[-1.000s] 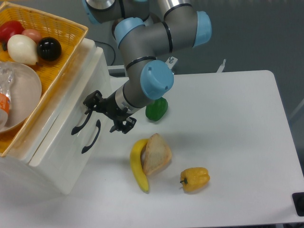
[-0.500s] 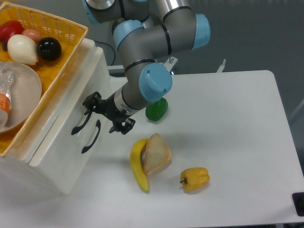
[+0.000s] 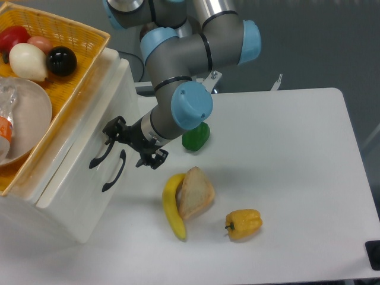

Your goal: Slide open the top drawer

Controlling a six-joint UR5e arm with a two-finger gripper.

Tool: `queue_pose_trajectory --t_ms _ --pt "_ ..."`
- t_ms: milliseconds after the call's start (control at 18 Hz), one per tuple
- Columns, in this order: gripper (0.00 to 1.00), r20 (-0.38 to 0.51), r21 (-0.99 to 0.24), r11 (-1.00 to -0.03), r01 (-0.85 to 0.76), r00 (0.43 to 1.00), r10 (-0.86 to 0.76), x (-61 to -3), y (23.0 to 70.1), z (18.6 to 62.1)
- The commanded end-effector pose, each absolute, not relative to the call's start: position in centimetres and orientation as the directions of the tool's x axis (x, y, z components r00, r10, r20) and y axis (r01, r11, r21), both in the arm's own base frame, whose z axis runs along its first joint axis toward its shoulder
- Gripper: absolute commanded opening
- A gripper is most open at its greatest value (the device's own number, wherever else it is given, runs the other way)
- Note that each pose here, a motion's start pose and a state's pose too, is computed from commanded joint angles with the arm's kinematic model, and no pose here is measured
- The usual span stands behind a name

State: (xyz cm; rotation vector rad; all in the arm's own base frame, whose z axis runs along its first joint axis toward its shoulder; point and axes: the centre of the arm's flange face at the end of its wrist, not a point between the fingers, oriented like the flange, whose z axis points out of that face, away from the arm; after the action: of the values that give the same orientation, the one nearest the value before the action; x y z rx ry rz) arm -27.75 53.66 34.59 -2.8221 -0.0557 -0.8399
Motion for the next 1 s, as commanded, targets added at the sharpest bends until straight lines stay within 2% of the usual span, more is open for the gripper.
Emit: queue_pose_trajectory --t_ms 444,1000 --pt "1.00 0.530 -0.193 -0.978 0.083 0.847 -0.033 -27.94 53.82 34.83" --pt "1.00 0.460 -0.173 -0.984 0.039 0.887 -0.046 -28.44 53.46 35.09"
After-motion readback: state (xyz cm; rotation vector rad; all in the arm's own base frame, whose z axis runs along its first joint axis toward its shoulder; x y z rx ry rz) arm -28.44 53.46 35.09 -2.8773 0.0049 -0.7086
